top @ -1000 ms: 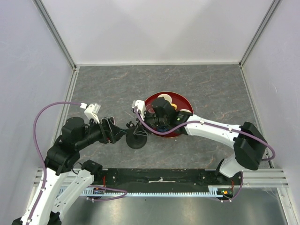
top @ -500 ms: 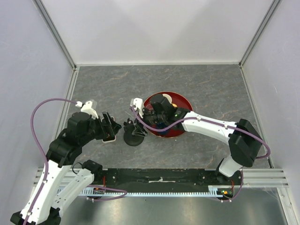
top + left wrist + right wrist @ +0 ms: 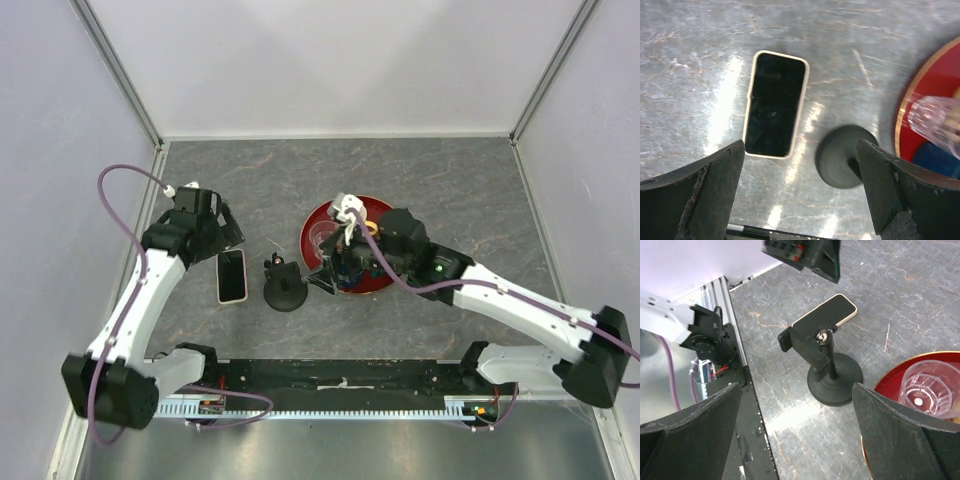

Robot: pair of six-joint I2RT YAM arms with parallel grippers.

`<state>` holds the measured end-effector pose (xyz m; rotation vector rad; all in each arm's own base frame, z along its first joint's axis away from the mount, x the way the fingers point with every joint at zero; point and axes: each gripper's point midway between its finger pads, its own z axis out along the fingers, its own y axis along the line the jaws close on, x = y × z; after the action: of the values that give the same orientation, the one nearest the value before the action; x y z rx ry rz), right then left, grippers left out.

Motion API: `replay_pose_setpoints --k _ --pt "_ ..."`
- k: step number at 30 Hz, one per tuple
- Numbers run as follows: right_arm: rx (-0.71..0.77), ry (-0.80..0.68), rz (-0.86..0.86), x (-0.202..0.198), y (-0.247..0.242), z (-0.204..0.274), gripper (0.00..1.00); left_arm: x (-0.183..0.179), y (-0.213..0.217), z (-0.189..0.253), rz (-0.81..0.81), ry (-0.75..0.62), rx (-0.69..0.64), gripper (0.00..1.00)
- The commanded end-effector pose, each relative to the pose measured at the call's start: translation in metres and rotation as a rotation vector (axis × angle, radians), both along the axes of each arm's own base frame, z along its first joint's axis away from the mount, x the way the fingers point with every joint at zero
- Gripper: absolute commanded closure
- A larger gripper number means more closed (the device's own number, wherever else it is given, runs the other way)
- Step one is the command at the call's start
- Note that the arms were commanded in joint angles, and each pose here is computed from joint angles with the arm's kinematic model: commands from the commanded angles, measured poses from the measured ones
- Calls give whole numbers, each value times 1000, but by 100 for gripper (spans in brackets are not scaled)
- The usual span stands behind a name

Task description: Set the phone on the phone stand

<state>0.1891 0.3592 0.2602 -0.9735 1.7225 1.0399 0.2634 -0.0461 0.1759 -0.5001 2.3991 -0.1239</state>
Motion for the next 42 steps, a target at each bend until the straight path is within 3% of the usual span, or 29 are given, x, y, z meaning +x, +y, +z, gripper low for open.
replay_pose_setpoints --k 1,12,18,23,28,32,42 --pt "90 19 -64 -11 -23 24 2 21 9 -26 -19 90 49 0" --pt "151 -2 11 -33 -32 47 2 17 17 -104 13 267 103 0" --pt "161 -22 15 -39 -39 49 2 17 10 -110 42 132 -24 0" --pt "173 -46 4 -41 -46 52 2 7 35 -111 131 127 35 0" --pt "201 -45 29 -46 -45 60 2 5 27 -136 166 152 -132 0" --pt "201 -49 26 -45 -45 62 2 11 28 -130 173 97 -181 0" --pt "194 -55 15 -42 -45 61 2 8 3 -137 136 123 -326 0"
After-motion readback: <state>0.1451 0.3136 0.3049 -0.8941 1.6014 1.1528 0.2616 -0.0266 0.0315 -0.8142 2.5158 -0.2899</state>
